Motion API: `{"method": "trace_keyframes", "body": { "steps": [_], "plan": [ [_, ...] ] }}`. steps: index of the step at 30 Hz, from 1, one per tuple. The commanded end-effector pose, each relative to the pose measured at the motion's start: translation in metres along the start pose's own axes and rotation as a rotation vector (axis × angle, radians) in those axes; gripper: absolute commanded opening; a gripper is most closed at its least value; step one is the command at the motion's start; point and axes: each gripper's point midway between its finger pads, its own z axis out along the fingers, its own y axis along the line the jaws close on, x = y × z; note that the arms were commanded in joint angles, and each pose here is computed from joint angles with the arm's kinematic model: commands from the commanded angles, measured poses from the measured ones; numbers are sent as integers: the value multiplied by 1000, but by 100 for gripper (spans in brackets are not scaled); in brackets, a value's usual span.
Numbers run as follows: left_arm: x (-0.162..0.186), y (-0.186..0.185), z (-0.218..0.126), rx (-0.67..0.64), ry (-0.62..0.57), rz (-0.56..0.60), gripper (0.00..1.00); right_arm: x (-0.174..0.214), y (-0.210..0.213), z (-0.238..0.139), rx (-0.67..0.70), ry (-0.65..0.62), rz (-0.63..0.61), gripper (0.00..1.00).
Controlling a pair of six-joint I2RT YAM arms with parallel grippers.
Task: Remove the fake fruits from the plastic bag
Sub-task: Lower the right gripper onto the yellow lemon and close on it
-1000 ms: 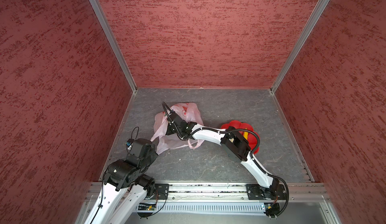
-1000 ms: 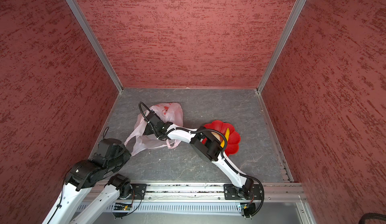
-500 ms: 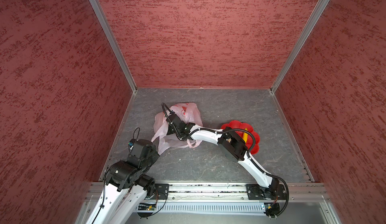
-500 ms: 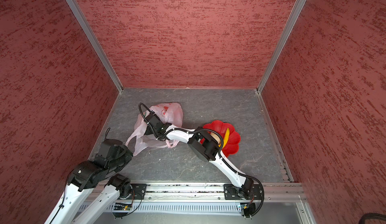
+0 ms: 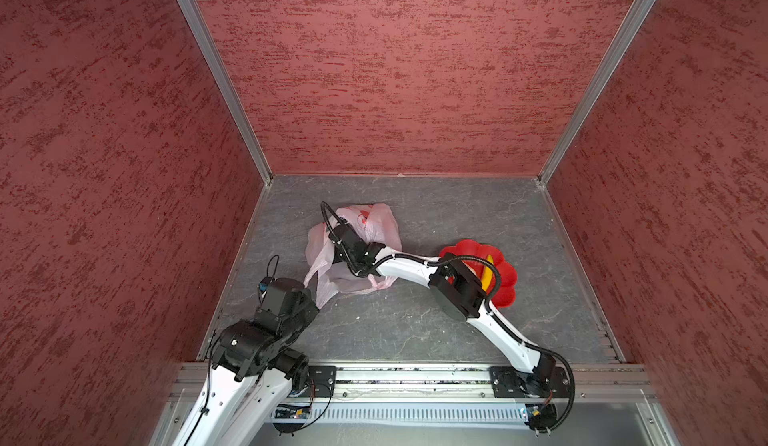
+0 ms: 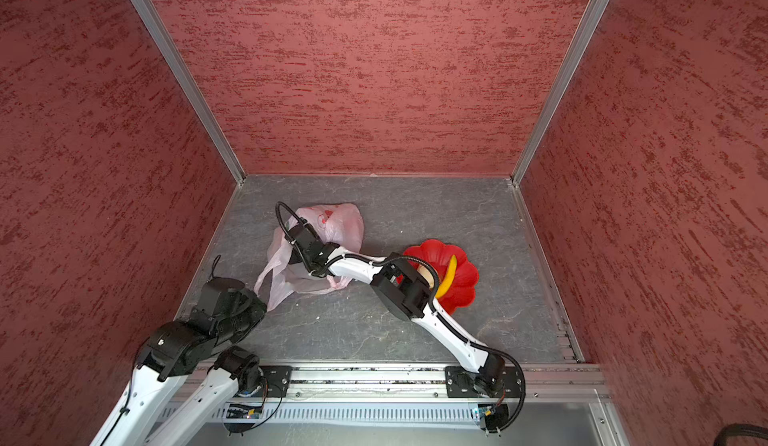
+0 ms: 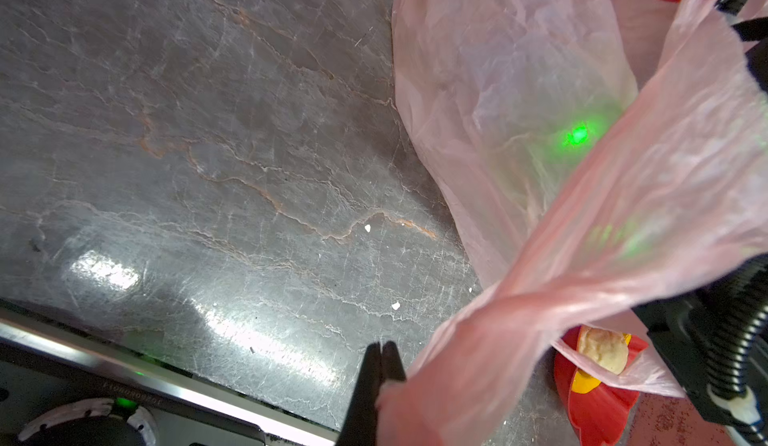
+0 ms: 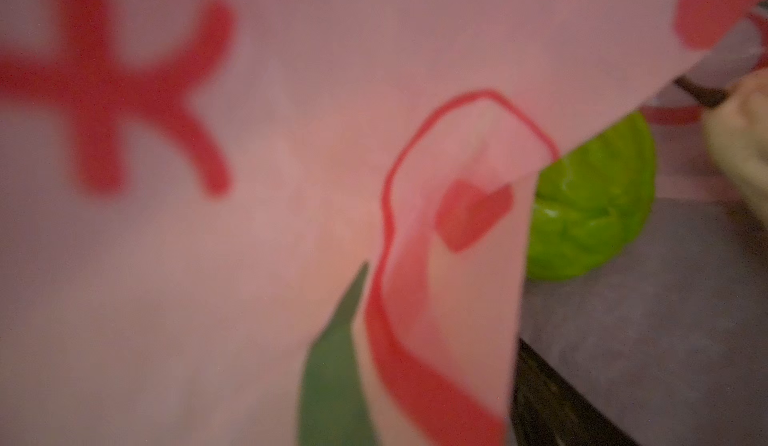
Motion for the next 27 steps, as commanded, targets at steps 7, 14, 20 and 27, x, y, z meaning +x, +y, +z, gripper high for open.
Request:
{"method": "trace_keyframes", "body": {
  "steps": [7, 14, 20, 27],
  "plan": [
    [4, 3, 2, -5, 18, -5, 0, -14, -24, 16, 41, -27, 56, 88],
    [5, 3, 4, -9, 21, -3, 0, -17, -28, 18, 50, -36, 66, 81],
    [4, 2, 3, -7, 17, -3, 0, -17, -32, 19, 49, -30, 74, 71],
    [1, -2, 3, 7, 6, 3, 0, -19, -28, 11, 39, -24, 65, 60]
  ]
}}
